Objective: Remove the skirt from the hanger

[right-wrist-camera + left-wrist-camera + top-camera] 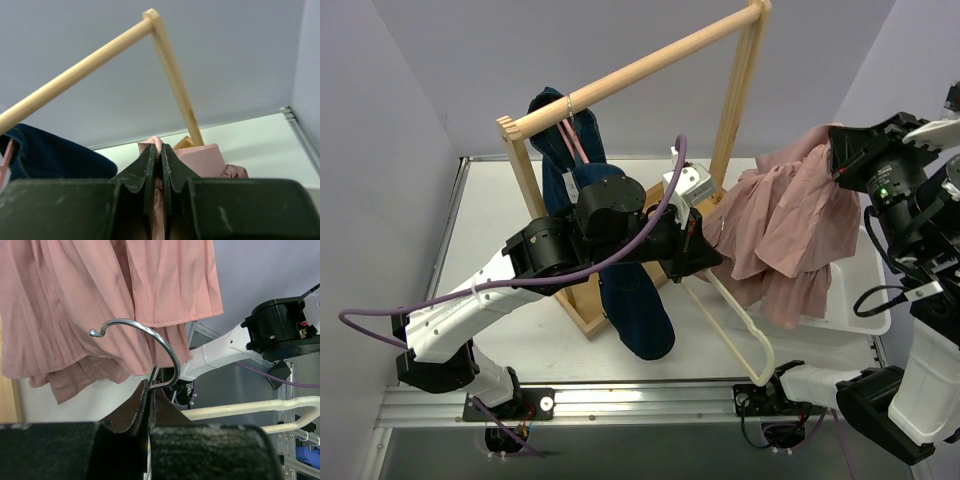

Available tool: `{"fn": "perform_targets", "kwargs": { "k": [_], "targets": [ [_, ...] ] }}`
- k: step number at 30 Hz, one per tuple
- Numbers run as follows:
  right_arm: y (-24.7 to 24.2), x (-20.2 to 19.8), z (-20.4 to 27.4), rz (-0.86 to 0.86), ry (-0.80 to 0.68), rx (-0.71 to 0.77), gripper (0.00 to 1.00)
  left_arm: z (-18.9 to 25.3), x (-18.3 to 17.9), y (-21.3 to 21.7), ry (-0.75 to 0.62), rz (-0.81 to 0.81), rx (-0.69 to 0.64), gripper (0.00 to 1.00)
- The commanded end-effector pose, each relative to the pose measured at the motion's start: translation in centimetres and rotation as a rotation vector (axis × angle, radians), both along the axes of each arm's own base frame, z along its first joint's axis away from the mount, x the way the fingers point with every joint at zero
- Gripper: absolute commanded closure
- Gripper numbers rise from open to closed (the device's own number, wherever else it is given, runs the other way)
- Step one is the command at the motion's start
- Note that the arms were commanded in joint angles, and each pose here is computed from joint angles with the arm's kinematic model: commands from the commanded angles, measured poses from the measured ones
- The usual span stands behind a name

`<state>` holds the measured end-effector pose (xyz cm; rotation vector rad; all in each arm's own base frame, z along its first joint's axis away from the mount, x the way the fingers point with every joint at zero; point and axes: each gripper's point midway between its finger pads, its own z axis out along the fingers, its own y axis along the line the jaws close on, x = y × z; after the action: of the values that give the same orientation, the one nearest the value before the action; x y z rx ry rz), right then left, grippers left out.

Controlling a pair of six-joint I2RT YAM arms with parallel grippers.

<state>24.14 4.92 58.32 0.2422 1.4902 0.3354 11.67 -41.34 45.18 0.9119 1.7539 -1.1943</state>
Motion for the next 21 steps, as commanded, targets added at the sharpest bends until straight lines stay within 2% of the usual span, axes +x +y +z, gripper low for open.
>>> {"fn": "perform_targets", "kwargs": {
  "k": [1,13,21],
  "targets": [
    [-2.8,-0.9,0.0,-0.129,-0.011,-0.035,1.0,3.1,0.0,0.6,-0.048,0.003,-0.096,0.98],
    [-9.8,-5.8,-0.9,-0.434,0.021,-0.081,1.0,2.6,0.0,0.4,-0.041,0.001,-0.089,0.98],
    [-10.7,-6.6,-3.6,-0.479,0.077,-0.107,1.0,2.1,0.0,0.2,-0.036,0.0,-0.08,0.98]
  ]
}}
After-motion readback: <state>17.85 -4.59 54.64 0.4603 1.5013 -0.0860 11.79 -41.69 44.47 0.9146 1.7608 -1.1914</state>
